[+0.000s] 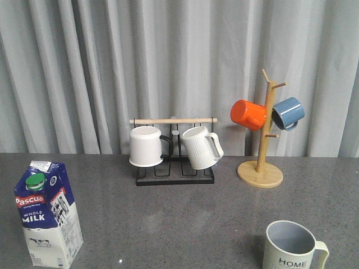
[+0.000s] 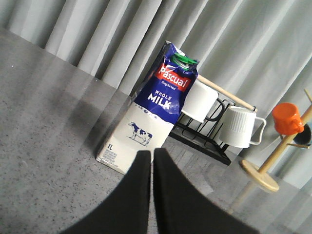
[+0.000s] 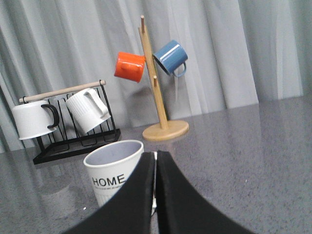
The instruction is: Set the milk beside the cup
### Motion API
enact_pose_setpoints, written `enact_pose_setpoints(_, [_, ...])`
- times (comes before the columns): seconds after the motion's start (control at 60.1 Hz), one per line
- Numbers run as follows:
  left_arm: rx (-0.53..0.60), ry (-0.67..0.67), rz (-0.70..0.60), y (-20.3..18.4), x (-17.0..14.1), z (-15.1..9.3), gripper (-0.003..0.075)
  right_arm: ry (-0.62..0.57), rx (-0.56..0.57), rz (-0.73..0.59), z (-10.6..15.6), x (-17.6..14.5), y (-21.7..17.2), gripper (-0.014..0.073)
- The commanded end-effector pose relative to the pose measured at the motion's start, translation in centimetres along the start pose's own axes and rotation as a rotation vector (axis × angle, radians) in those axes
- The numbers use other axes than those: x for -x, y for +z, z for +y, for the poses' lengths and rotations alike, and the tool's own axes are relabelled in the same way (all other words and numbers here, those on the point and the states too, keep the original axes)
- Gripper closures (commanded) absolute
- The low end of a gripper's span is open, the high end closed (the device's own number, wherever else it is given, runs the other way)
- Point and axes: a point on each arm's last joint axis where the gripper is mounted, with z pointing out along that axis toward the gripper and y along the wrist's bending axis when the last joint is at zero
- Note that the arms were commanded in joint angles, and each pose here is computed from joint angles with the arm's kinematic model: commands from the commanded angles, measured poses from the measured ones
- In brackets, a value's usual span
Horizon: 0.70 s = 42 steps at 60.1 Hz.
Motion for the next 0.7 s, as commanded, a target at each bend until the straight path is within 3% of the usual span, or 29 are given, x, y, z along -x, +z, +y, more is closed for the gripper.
enact_pose_setpoints(0.0, [-0.007, -0.057, -0.04, 0.0, -0.1, 0.2, 0.0663, 0.027, 0.01, -0.059, 0.1, 0.4, -0.1, 0.0533])
enact_pose_setpoints(0.283, [-0.003, -0.11, -0.002, 0.0, -0.3, 0.2, 0.0397, 0.063, 0.026, -0.106, 0.2, 0.8, -0.1, 0.0227])
enact_pose_setpoints(0.433, [-0.026, -0.243, -0.113, -0.1, 0.7, 0.1, 0.0361, 0.145, 0.055, -0.197, 0.4, 1.9, -0.3, 0.0228])
enact_pose_setpoints(0.499, [-0.032, -0.239, -0.114, -0.1, 1.0, -0.1, 0.0361, 0.113, 0.051, -0.178, 0.6, 2.6, -0.3, 0.0237])
enact_pose_setpoints(0.682, [-0.085, 0.02, -0.016, -1.1, 3.8, -3.2, 0.0361, -0.012, -0.049, 0.032, 1.4, 6.9, -0.3, 0.0238])
